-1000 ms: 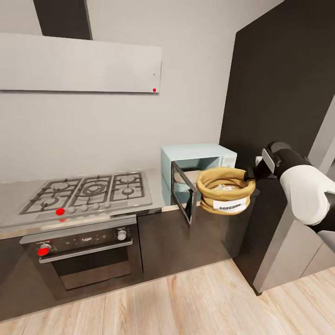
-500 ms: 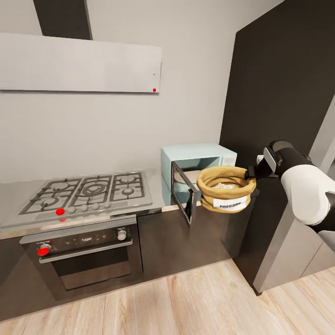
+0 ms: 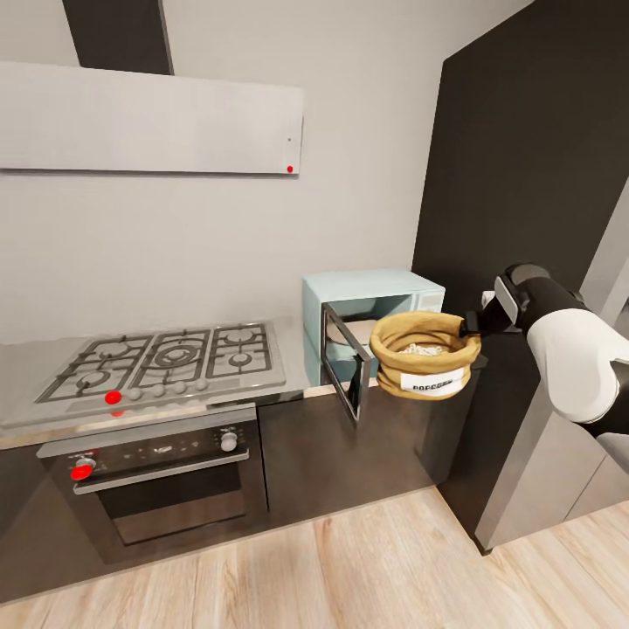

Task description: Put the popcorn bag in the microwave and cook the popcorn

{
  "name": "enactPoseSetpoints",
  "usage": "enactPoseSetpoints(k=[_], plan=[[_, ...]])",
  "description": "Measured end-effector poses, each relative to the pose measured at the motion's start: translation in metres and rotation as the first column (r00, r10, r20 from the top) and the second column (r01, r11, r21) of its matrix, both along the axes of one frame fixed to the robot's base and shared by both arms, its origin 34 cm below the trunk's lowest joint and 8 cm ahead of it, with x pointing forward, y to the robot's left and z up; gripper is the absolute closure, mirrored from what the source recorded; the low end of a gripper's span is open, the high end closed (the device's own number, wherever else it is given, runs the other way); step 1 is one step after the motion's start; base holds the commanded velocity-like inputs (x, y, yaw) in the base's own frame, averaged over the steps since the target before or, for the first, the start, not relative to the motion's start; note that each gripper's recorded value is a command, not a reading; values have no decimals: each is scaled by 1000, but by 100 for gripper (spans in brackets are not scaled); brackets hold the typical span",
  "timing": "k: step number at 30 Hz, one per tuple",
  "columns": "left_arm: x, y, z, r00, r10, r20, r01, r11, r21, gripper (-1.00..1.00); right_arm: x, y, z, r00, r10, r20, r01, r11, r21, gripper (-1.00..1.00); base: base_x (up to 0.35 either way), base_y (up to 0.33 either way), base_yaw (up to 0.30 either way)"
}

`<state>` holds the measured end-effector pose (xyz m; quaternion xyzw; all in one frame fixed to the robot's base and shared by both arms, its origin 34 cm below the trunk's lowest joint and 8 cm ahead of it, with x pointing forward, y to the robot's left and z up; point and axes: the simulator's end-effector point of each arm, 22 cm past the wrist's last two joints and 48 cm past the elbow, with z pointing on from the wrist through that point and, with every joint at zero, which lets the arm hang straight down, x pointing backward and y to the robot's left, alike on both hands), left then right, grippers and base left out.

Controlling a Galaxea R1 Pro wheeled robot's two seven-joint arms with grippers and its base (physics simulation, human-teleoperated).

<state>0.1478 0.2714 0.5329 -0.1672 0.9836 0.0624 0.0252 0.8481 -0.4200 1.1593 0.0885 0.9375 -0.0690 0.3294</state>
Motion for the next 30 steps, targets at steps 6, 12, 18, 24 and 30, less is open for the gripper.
enactPoseSetpoints(k=[6, 12, 18, 24, 30], plan=[[0, 0, 0, 1000, 1, 0, -1, 1000, 1, -100, 0, 0, 0, 1000, 0, 0, 0, 1000, -1, 100, -20, -35, 0], [0, 0, 0, 1000, 1, 0, -1, 1000, 0, -100, 0, 1, -1, 1000, 3, 1, -3, 1000, 10, 100, 0, -1, 0], [0, 0, 0, 1000, 0, 0, 0, 1000, 0, -100, 0, 1, -1, 1000, 2, 1, -2, 1000, 12, 100, 0, 0, -171], [0, 0, 0, 1000, 0, 0, 0, 1000, 0, -100, 0, 0, -1, 1000, 0, 0, 0, 1000, 6, 100, 0, 0, -245], [0, 0, 0, 1000, 0, 0, 0, 1000, 0, -100, 0, 0, -1, 1000, 0, -1, 0, 1000, 3, 100, 0, 3, -246]])
